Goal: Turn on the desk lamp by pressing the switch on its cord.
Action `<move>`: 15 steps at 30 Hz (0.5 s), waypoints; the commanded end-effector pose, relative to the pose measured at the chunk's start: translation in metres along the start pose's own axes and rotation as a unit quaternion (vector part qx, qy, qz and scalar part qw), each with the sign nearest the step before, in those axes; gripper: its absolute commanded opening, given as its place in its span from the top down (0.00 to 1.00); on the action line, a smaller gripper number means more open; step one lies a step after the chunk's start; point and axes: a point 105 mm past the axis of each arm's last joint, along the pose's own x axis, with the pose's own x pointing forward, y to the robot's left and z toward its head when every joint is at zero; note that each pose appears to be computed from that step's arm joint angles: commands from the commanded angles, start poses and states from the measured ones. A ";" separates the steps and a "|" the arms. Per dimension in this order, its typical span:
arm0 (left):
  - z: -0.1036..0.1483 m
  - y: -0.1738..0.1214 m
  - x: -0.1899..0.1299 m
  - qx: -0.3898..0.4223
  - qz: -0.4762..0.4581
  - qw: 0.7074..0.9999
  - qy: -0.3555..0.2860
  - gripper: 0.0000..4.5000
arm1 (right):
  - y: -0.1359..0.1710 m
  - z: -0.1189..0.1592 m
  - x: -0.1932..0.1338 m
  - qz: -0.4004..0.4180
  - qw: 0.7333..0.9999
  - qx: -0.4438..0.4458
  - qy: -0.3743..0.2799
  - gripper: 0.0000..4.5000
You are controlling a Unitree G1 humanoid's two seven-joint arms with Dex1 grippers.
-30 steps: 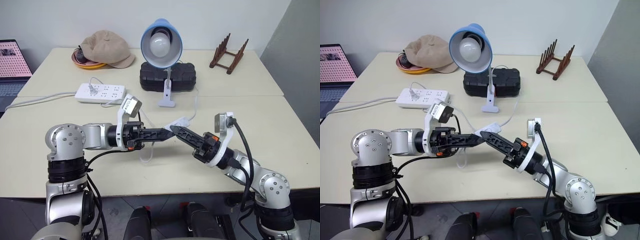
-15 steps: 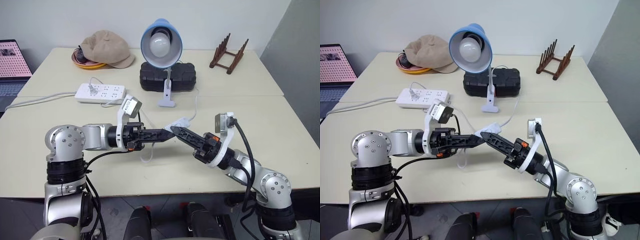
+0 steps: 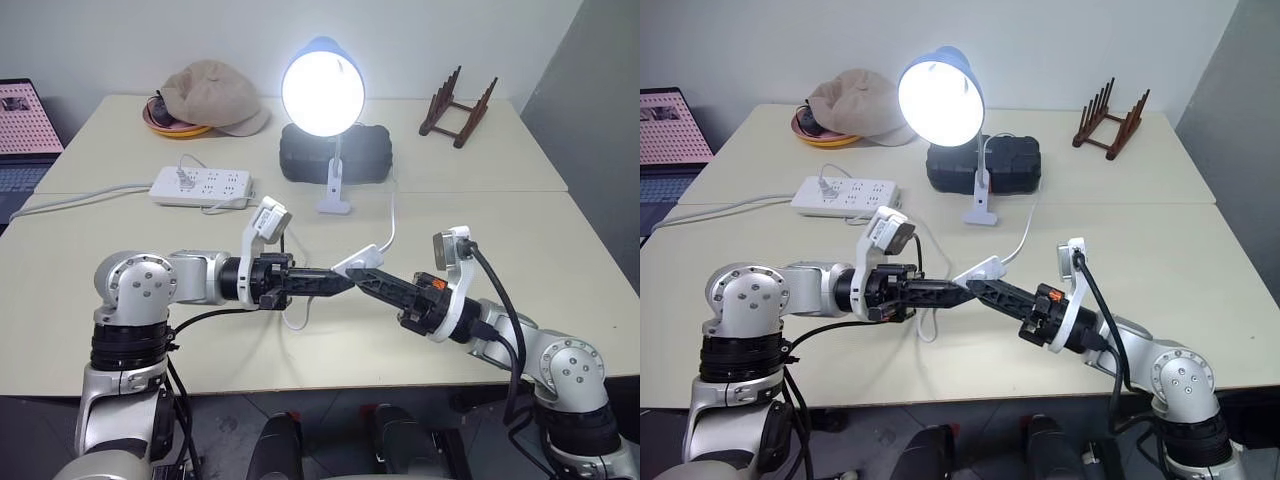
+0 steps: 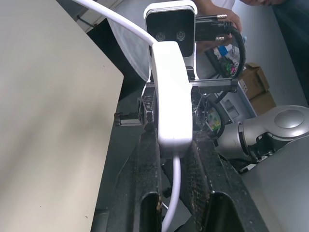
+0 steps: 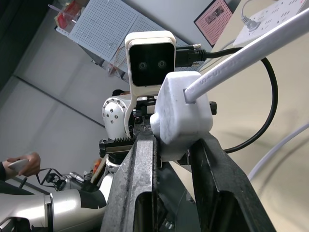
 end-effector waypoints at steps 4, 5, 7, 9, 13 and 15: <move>0.012 0.002 -0.012 0.054 0.035 0.998 0.003 0.92 | 0.005 0.008 -0.020 -0.022 0.998 -0.049 0.012 0.51; 0.014 0.005 -0.013 0.064 0.044 0.997 0.007 0.92 | 0.002 0.006 -0.026 -0.037 0.997 -0.063 0.022 0.44; 0.018 0.023 -0.017 0.116 0.089 0.989 0.029 0.92 | -0.009 0.005 -0.042 -0.096 0.986 -0.129 0.051 0.34; 0.018 0.048 -0.022 0.199 0.146 0.966 0.081 0.92 | -0.018 0.008 -0.059 -0.161 0.959 -0.218 0.079 0.24; 0.014 0.090 -0.024 0.332 0.193 0.907 0.171 0.92 | -0.023 0.013 -0.061 -0.218 0.909 -0.344 0.086 0.04; 0.010 0.104 -0.022 0.374 0.194 0.883 0.204 0.92 | -0.025 0.010 -0.058 -0.224 0.888 -0.390 0.096 0.00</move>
